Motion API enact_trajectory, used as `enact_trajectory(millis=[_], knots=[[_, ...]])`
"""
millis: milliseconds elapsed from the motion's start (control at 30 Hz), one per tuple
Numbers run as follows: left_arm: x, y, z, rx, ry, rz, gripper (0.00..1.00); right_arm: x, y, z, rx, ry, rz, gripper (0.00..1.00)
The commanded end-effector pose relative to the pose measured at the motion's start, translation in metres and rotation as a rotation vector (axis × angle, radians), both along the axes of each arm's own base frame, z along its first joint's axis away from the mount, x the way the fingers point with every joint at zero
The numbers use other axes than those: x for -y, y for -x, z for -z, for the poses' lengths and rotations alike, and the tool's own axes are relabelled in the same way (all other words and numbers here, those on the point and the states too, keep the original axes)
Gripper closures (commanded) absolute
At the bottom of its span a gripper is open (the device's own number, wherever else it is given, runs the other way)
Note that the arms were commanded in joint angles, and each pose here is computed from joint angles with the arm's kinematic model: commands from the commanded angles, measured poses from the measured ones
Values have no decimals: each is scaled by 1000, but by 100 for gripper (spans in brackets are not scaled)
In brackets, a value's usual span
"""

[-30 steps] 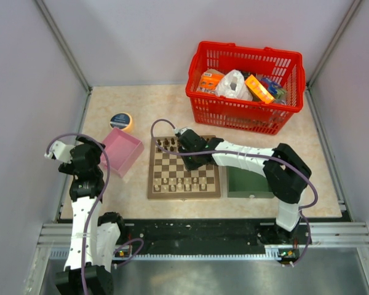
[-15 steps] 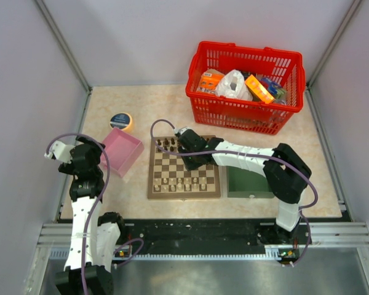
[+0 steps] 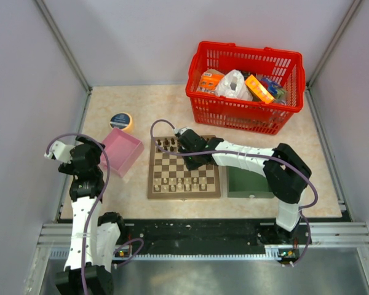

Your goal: Set up the chess pieces on the board

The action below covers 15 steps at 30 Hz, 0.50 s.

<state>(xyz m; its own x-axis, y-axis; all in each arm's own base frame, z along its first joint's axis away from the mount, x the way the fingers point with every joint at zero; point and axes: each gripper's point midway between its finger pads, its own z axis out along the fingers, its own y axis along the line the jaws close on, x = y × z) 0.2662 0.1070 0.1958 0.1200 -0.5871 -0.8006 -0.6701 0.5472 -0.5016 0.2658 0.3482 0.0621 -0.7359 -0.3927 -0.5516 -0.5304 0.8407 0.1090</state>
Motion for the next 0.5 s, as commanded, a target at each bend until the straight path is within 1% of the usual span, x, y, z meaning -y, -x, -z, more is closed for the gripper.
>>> enact_trajectory(millis=[0,233,467], knots=[[-5,1,-8,28,-20,-16,1,-9,-14,-16,44,-26,5,82],[-4,1,-9,29,-20,-16,1,-9,-15,-27,60,-38,6,86],[-4,0,-9,30,-19,-15,1,10,-15,-63,133,-47,45,86]])
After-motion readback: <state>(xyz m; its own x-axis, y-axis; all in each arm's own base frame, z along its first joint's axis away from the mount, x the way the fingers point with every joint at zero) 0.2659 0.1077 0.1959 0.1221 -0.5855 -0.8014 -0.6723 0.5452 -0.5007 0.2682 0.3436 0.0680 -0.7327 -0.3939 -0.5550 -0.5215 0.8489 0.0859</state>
